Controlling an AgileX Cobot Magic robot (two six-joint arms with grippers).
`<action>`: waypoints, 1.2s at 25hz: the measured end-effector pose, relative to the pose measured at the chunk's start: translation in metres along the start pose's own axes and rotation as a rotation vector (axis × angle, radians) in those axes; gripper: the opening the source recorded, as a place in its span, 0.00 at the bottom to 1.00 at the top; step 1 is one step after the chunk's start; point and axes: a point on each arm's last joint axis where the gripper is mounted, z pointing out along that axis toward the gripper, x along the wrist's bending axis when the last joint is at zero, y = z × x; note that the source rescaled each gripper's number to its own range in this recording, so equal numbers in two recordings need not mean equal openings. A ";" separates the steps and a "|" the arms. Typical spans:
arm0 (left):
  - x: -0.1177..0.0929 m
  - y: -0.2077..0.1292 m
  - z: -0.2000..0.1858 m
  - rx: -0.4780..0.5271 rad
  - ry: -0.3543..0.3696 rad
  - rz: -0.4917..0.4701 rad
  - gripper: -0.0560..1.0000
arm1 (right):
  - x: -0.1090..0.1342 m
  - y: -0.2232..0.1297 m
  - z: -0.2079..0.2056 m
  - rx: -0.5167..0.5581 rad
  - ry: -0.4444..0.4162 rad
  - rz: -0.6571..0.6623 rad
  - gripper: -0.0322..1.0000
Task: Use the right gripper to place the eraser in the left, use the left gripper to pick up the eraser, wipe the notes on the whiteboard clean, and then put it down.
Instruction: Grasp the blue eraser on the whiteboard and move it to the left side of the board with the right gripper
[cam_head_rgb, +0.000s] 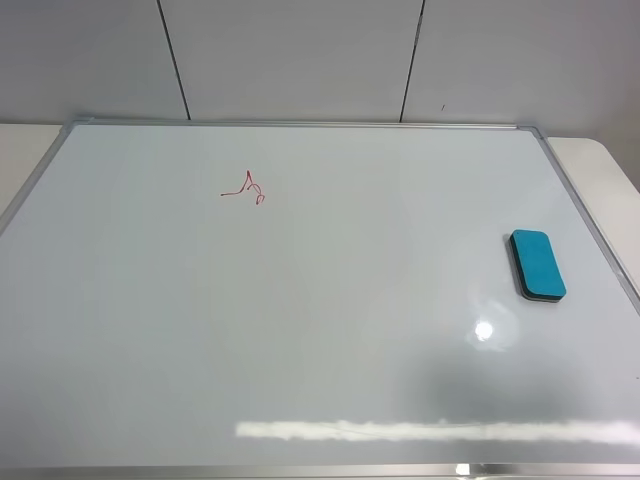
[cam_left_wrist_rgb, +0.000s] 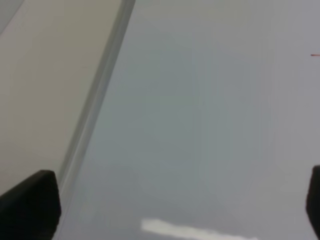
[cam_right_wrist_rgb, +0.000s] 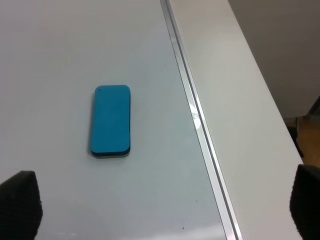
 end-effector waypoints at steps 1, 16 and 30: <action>0.000 0.000 0.000 0.001 0.000 0.000 1.00 | 0.000 0.000 0.000 0.000 0.000 0.000 1.00; 0.000 0.000 0.000 0.001 0.000 0.000 1.00 | 0.000 0.000 0.000 0.000 0.000 0.000 1.00; 0.000 0.000 0.000 0.001 0.000 0.000 1.00 | 0.007 0.047 0.010 -0.044 0.075 0.045 1.00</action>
